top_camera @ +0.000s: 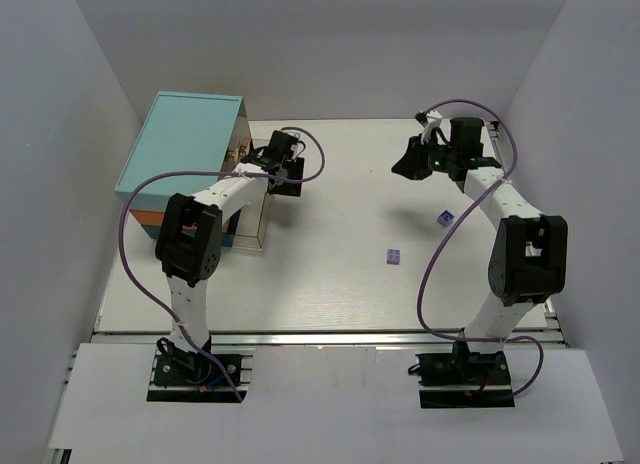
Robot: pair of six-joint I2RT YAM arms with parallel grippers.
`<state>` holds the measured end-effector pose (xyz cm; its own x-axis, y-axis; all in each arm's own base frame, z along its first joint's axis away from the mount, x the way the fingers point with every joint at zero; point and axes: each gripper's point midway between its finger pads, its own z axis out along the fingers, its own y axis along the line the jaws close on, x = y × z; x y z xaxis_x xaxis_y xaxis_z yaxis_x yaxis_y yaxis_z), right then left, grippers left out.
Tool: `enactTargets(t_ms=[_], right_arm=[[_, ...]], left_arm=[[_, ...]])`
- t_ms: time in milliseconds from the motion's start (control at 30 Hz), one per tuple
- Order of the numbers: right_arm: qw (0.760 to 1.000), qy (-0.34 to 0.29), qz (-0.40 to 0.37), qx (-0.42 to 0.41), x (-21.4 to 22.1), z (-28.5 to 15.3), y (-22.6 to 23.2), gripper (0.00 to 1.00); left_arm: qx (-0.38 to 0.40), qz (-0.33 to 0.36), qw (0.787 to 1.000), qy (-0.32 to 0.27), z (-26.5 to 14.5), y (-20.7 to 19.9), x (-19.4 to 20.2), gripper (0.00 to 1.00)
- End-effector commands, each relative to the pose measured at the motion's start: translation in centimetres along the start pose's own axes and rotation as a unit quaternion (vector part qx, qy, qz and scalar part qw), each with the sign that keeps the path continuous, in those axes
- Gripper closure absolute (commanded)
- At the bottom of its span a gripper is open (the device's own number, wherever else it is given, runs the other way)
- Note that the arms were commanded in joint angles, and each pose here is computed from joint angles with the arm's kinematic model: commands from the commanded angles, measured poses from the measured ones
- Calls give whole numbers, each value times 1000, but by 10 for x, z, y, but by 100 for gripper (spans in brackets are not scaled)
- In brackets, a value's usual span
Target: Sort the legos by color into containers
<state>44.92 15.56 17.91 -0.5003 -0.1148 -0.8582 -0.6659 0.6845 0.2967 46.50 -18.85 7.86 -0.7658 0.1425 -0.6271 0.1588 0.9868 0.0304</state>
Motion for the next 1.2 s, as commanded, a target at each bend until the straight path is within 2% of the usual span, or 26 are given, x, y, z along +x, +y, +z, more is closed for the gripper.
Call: enactTargets(t_ms=[0,33,100,267,433,500,533,567,600,667,700,733,800,833,933,967,1000,1033,1067,1167], right_arm=[[998,-11,-55,-23,-11,-12,14,71],[998,-6,-61,-25,-8,-13,14,63],[997,-1,-70,-26,-6,-15,14,60],[996,24,-83,-18,9,-23,13,66],[997,29,-76,-16,16,-26,16,69],[997,31,-73,-13,16,-27,14,72],[997,37,-67,-6,18,-29,12,74],[997,41,-64,0,19,-30,10,80],[997,43,-59,8,18,-33,6,84],[996,71,-38,30,30,-39,-2,91],[995,80,-32,43,33,-42,-7,92],[992,102,-20,73,41,-47,-16,91],[986,124,-7,108,50,-54,-27,80],[979,146,9,144,60,-63,-39,66],[964,182,33,191,76,-76,-54,49],[960,190,40,202,80,-80,-58,42],[954,206,43,213,88,-86,-60,35],[951,212,42,222,92,-90,-63,31],[947,225,41,226,102,-92,-64,19],[936,269,5,227,126,-98,-70,11]], left_arm=[[51,-19,995,-78,-51,-19,-54,27],[54,-22,995,-86,-57,-19,-61,26],[65,-27,993,-99,-66,-23,-70,26],[98,-42,987,-123,-87,-31,-81,33],[93,-48,988,-112,-86,-28,-66,33],[108,-43,986,-116,-90,-32,-66,42],[149,-36,982,-113,-95,-45,-65,49],[174,-31,977,-122,-99,-54,-69,57],[199,-26,972,-119,-101,-63,-69,70],[297,-16,950,-91,-111,-99,-59,78],[323,-17,943,-83,-114,-109,-61,80],[369,-11,928,-49,-113,-131,-46,80],[411,-12,912,-16,-119,-166,-30,76],[434,-10,901,3,-119,-183,-22,67],[463,-2,886,32,-134,-228,-5,50],[463,-1,885,51,-130,-238,5,39],[471,6,880,60,-138,-254,13,34],[474,11,878,70,-138,-261,19,31],[472,15,878,78,-138,-267,21,29],[459,26,884,86,-135,-275,36,27]])
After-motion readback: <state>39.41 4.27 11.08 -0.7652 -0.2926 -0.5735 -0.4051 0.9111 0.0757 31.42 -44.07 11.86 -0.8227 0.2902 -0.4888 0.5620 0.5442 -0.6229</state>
